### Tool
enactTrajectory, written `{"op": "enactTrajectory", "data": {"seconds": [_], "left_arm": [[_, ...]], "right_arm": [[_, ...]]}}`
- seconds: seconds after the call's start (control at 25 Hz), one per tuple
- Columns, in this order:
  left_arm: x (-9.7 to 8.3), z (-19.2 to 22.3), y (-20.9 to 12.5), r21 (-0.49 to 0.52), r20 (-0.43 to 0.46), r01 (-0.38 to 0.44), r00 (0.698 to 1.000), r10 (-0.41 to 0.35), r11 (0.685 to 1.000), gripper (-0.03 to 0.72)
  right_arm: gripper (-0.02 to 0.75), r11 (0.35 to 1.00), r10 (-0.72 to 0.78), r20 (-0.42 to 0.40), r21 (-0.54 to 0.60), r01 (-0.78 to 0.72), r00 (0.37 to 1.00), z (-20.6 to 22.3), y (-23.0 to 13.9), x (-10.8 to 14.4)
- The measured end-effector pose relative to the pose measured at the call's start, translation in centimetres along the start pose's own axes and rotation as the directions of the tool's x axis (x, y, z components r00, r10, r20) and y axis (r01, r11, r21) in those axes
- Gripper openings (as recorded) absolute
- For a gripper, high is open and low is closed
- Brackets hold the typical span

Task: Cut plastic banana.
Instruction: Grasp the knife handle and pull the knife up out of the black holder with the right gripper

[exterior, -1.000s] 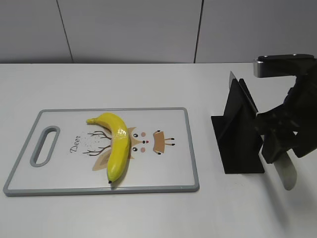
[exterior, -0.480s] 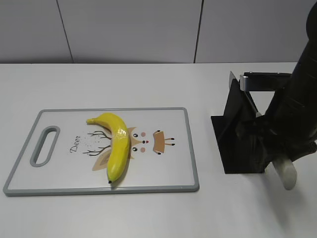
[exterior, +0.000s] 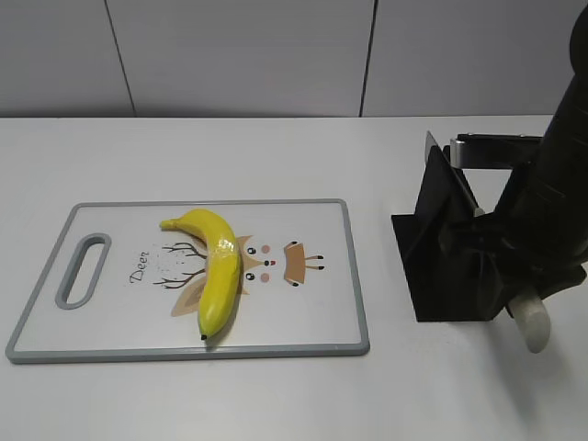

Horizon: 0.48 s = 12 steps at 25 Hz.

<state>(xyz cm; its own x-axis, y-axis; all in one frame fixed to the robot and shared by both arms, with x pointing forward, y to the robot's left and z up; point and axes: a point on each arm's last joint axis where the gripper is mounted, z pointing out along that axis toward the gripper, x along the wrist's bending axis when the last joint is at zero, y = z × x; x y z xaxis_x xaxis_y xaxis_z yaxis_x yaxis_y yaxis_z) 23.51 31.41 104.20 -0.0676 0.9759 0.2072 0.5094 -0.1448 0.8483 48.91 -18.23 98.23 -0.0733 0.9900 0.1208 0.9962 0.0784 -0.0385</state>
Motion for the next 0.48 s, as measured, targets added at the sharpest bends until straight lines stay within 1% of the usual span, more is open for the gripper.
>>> {"op": "enactTrajectory", "data": {"seconds": [0.24,0.48], "left_arm": [[0.0,0.0,0.0,0.0,0.0,0.0,1.0,0.0,1.0,0.574],[0.0,0.0,0.0,0.0,0.0,0.0,1.0,0.0,1.0,0.574]], "right_arm": [[0.167,0.999,-0.002,-0.012,-0.033,0.002,1.0,-1.1,-0.4,0.0],[0.167,0.994,-0.014,-0.034,-0.111,0.01,0.999,-4.2,-0.4,0.4]]}}
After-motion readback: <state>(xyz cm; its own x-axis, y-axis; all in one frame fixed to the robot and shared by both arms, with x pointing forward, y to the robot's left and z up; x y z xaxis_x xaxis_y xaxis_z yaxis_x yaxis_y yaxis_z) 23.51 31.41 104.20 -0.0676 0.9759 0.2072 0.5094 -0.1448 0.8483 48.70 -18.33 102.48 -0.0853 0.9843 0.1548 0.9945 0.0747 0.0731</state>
